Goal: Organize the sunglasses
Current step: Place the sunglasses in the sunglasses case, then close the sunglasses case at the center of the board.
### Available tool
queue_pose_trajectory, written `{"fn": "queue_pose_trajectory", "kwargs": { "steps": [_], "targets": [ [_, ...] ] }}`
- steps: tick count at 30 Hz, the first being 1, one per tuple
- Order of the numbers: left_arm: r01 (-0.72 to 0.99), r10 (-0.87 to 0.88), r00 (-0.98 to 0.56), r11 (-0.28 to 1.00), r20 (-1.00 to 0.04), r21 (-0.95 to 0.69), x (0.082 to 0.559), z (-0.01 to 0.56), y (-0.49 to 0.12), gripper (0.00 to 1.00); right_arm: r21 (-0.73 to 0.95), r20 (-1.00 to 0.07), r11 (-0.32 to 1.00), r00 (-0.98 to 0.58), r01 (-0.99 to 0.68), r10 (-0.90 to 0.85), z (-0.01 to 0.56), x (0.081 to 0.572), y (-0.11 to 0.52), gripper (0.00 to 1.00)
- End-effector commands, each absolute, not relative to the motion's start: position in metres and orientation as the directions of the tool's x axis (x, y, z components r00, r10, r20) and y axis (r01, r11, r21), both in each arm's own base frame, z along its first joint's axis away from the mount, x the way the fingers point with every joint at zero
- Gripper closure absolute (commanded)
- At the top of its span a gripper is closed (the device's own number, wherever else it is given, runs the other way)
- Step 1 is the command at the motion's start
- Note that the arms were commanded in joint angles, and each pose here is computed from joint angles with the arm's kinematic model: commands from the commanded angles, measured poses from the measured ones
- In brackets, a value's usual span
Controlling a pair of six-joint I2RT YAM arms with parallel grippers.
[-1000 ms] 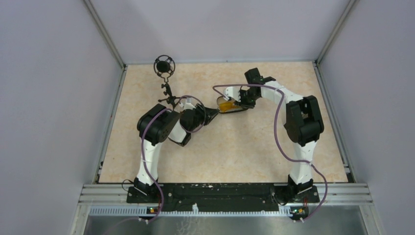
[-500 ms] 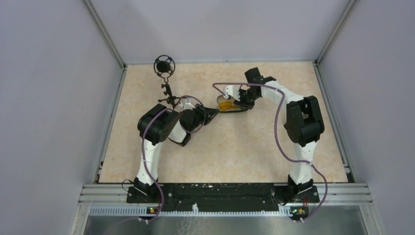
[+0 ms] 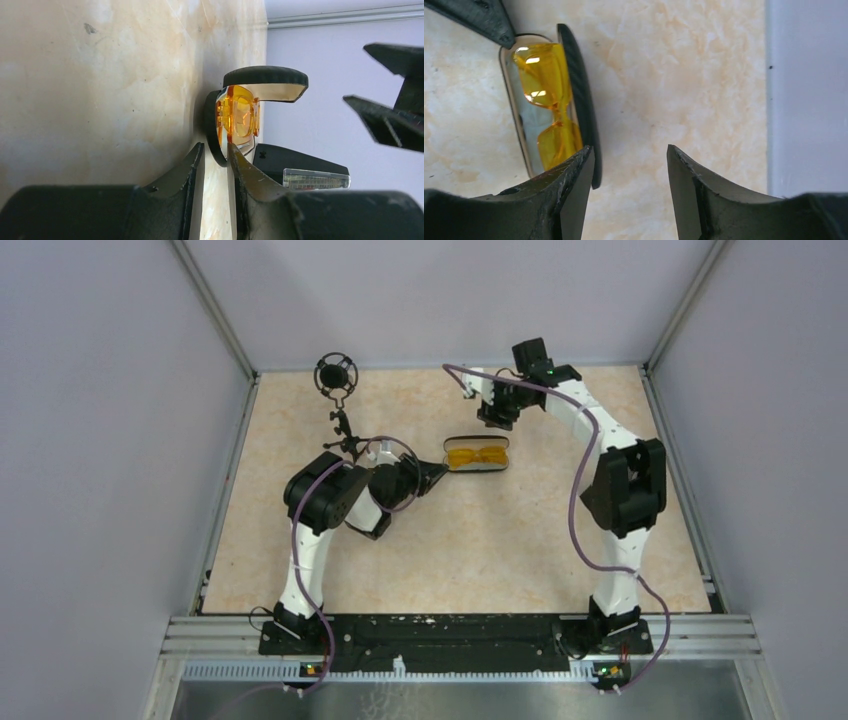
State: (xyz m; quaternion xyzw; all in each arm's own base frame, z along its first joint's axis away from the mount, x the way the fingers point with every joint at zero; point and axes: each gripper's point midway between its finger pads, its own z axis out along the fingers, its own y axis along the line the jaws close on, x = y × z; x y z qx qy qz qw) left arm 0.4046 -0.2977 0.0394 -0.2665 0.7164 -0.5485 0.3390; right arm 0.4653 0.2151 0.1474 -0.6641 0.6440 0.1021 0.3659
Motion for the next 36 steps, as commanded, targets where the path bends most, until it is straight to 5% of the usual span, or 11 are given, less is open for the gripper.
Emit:
{"fn": "queue_pose_trajectory", "kwargs": {
  "steps": [1, 17, 36],
  "targets": [
    [0.041, -0.756, -0.623, 0.224, -0.200, -0.974, 0.411, 0.053, -0.302, 0.71, -0.294, -0.661, 0.113, 0.116, -0.949, -0.742, 0.151, 0.479, 0.223, 0.44],
    [0.040, -0.754, -0.627, 0.221, -0.197, -0.975, 0.410, 0.050, -0.302, 0.75, -0.110, -0.668, 0.079, 0.015, -0.991, -0.744, 0.118, 0.470, 0.230, 0.48],
    [0.033, -0.756, -0.629, 0.208, -0.182, -0.978, 0.410, 0.047, -0.303, 0.77, 0.018, -0.655, -0.012, -0.003, -1.000, -0.756, 0.092, 0.426, 0.229, 0.77]
  ]
}}
